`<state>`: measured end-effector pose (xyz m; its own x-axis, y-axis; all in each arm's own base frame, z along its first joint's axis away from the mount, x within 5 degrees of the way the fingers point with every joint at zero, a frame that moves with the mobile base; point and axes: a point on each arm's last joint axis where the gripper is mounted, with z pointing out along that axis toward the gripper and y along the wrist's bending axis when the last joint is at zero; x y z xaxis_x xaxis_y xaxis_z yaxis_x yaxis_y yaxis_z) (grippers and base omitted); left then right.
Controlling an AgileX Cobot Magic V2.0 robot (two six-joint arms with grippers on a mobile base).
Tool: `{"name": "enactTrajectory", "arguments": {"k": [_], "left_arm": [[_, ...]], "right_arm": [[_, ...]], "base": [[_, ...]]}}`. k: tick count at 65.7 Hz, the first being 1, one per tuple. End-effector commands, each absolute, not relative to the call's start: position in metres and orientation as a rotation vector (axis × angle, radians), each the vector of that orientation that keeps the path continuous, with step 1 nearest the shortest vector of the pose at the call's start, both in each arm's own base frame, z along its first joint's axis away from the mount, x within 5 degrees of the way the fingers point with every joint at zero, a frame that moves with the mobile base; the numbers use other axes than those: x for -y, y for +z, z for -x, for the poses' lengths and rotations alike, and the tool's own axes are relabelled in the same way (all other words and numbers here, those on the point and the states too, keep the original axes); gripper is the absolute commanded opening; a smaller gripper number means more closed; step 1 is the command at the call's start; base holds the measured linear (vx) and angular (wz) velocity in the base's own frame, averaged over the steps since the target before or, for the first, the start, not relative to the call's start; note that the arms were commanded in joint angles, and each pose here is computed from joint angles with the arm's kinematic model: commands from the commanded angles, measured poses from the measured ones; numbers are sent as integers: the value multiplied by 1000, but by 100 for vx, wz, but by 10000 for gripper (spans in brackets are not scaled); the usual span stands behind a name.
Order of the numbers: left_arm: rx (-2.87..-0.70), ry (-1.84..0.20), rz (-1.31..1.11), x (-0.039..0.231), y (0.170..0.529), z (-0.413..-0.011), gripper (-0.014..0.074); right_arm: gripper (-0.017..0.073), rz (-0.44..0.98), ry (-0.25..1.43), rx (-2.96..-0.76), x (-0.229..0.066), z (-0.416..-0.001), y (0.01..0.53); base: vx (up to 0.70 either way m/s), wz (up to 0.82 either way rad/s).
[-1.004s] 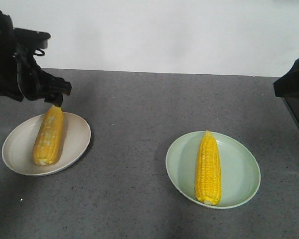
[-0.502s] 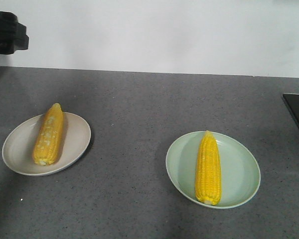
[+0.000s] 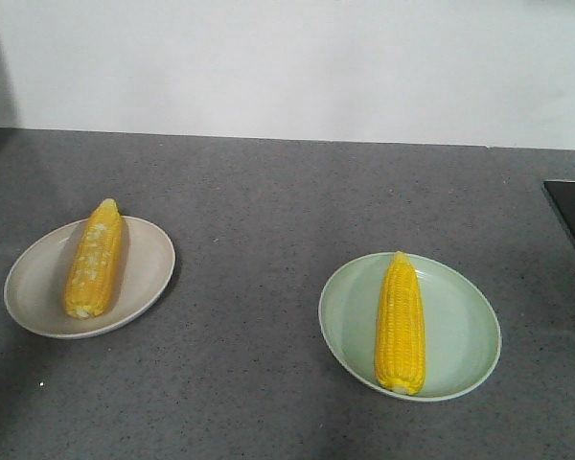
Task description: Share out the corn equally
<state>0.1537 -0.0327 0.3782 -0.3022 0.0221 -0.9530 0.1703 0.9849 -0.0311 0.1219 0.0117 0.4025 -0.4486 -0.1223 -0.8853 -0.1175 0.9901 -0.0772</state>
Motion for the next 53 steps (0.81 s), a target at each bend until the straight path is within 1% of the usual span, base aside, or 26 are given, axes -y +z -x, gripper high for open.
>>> {"name": "enactTrajectory", "arguments": {"k": [1, 10, 19, 27, 32, 36, 43, 50, 51, 53], "left_arm": [[-1722, -181, -139, 31, 380, -138, 590], [-1681, -189, -144, 27, 360, -121, 590], [-1618, -200, -146, 25, 352, -109, 590], [-1600, -202, -145, 24, 353, -106, 582], [-1595, -203, -145, 24, 353, -106, 550], [-1595, -203, -145, 24, 353, -106, 510], [-1595, -203, -145, 24, 353, -106, 391], [-1595, -203, -145, 24, 353, -106, 229], [-1595, -203, -145, 24, 353, -106, 193], [-1595, -203, -145, 24, 353, -106, 143]], "right_arm": [[522, 153, -16, -1859, -9, -111, 408], [519, 152, -13, -1792, -8, -97, 394], [496, 152, -11, -1763, -7, -88, 384], [437, 153, -15, -1759, -6, -85, 382], [373, 156, -22, -1758, -6, -85, 382], [314, 156, -22, -1758, -6, -85, 382], [179, 156, -22, -1758, -6, -85, 382], [36, 156, -22, -1758, -6, -85, 382], [8, 156, -22, -1758, -6, -85, 382], [-17, 156, -22, -1758, -6, -85, 382]], "base": [[0, 0], [0, 0], [0, 0], [0, 0], [0, 0], [0, 0], [0, 0], [0, 0], [0, 0], [0, 0]]}}
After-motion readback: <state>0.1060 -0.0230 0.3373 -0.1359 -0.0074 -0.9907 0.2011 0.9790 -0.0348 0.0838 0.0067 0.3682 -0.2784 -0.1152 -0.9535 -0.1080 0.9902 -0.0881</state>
